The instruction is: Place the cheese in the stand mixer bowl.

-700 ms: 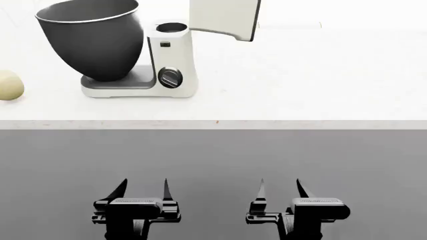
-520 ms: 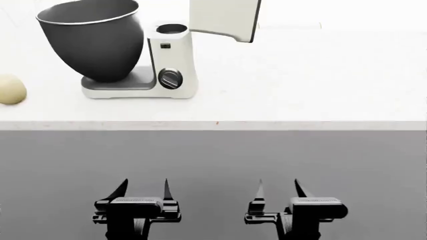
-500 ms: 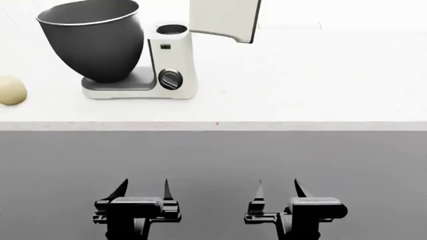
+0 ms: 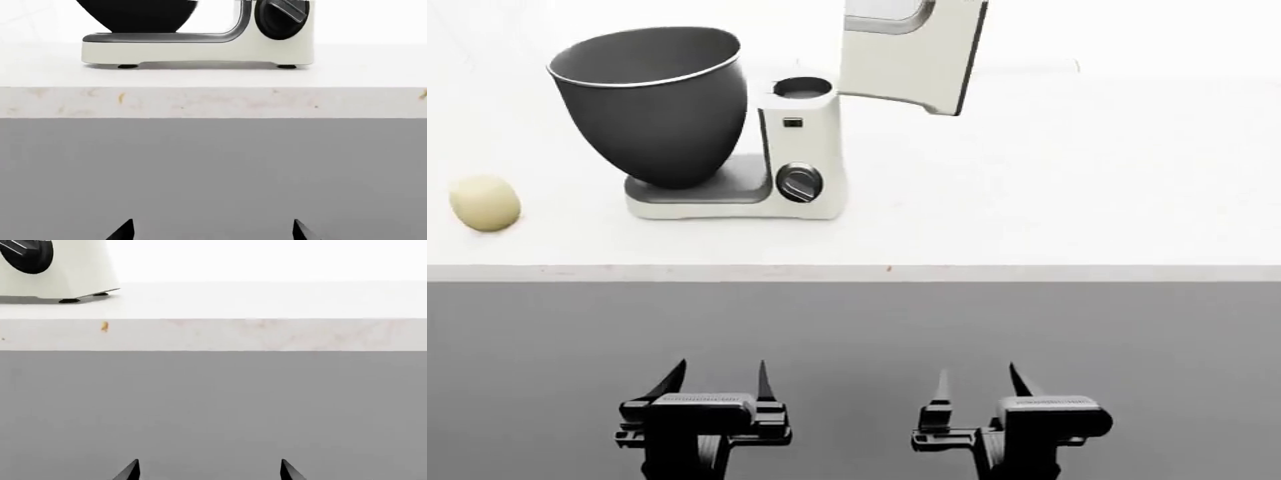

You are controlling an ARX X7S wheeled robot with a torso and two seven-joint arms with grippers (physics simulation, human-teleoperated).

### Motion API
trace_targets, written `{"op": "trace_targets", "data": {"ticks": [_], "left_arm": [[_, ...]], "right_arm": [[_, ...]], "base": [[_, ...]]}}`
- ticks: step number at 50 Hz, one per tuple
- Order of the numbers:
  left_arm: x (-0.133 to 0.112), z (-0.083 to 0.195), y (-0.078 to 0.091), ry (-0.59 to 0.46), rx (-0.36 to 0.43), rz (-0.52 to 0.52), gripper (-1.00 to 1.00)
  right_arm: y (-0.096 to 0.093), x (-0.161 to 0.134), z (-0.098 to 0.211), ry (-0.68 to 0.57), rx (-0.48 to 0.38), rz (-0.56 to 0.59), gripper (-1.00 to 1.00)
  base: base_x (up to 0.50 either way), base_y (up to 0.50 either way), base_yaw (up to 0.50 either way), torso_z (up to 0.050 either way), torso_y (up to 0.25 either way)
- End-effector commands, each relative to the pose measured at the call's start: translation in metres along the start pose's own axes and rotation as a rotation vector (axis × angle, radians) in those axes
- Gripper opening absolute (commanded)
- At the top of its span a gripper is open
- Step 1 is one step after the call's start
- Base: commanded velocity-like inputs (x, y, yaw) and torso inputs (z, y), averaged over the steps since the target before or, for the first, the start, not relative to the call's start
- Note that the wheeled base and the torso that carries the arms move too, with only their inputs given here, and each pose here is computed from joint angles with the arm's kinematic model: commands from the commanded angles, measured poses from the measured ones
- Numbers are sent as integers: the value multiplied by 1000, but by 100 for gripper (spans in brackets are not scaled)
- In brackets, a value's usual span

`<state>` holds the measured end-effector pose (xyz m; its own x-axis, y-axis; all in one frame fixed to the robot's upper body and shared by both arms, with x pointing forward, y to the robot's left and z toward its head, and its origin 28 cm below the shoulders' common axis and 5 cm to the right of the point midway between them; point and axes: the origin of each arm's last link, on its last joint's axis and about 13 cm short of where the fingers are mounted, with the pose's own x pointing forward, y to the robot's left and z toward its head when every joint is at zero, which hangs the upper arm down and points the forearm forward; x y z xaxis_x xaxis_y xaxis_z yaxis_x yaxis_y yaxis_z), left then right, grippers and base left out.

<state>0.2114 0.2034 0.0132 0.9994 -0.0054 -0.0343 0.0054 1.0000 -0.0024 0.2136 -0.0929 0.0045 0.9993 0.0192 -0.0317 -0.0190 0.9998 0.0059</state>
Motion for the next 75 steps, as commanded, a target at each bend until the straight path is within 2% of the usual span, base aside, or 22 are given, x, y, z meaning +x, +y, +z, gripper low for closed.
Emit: {"op": "trace_targets", "data": {"ticks": [1, 31, 33, 34, 35, 36, 39, 40, 41, 44, 45, 46, 47, 48, 49, 52, 55, 56, 60, 70, 75], "left_arm": [[-1, -1, 1, 4, 2, 3, 100], [-1, 3, 1, 16, 1, -12, 100], [-2, 14, 1, 67, -10, -30, 100], [-7, 30, 1, 87, -9, -95, 100], [-11, 53, 5, 88, -29, -110, 100], [-13, 62, 6, 92, -34, -118, 100], [-26, 119, 14, 83, 21, -157, 100], [-28, 125, 14, 81, 19, -158, 100], [-32, 136, 14, 62, 48, -162, 100], [-45, 161, 14, 36, 50, -190, 100], [-46, 164, 14, 31, 48, -195, 100], [-47, 165, 15, 21, 48, -192, 100], [-47, 166, 15, 16, 51, -187, 100], [-47, 164, 15, 20, 45, -188, 100], [-45, 162, 15, 20, 47, -183, 100], [-44, 161, 15, 19, 46, -183, 100], [-45, 161, 14, 18, 52, -184, 100], [-45, 160, 14, 17, 55, -180, 100], [-45, 159, 15, 18, 62, -173, 100], [-44, 157, 15, 27, 62, -166, 100], [-47, 176, 17, 49, 40, -186, 100]], "right_arm": [[3, 0, -4, 15, -9, 4, 100], [3, -1, 1, 7, -10, 20, 100], [1, -3, 15, 16, -36, 29, 100], [-2, -6, 32, 27, -60, 59, 100], [-6, -9, 54, 28, -67, 73, 100], [-8, -10, 62, 86, -61, 92, 100], [-15, -20, 113, 56, -137, 94, 100], [-15, -24, 120, 48, -136, 125, 100], [-17, -27, 130, 31, -154, 78, 100], [-22, -48, 166, -47, -143, 63, 100], [-26, -49, 172, -89, -157, 44, 100], [-39, -51, 185, -156, -167, -59, 100], [-38, -55, 192, -198, -163, -74, 100], [-40, -61, 203, -263, -152, -64, 100], [-34, -71, 203, -232, -151, 7, 100], [-49, -87, 215, -281, -243, -39, 100], [-48, -96, 232, -401, -90, -7, 100], [-49, -97, 233, -418, -100, -18, 100], [-54, -104, 238, -457, -89, 1, 100], [-52, -104, 237, -462, -82, 17, 100], [-51, -102, 236, -460, -87, 16, 100]], "base": [[0, 500, 0, 50, 0], [0, 500, 0, 50, 0], [0, 6, 0, 50, 0], [0, 0, 0, 0, 0], [0, 0, 0, 0, 0], [0, 0, 0, 0, 0], [0, 0, 0, 0, 0], [0, 0, 0, 0, 0], [0, 0, 0, 0, 0], [0, 0, 0, 0, 0], [0, 0, 0, 0, 0], [0, 0, 0, 0, 0], [0, 0, 0, 0, 0], [0, 0, 0, 0, 0], [0, 0, 0, 0, 0], [0, 0, 0, 0, 0], [0, 0, 0, 0, 0], [0, 0, 0, 0, 0], [0, 0, 0, 0, 0], [0, 0, 0, 0, 0], [0, 0, 0, 0, 0]]}}
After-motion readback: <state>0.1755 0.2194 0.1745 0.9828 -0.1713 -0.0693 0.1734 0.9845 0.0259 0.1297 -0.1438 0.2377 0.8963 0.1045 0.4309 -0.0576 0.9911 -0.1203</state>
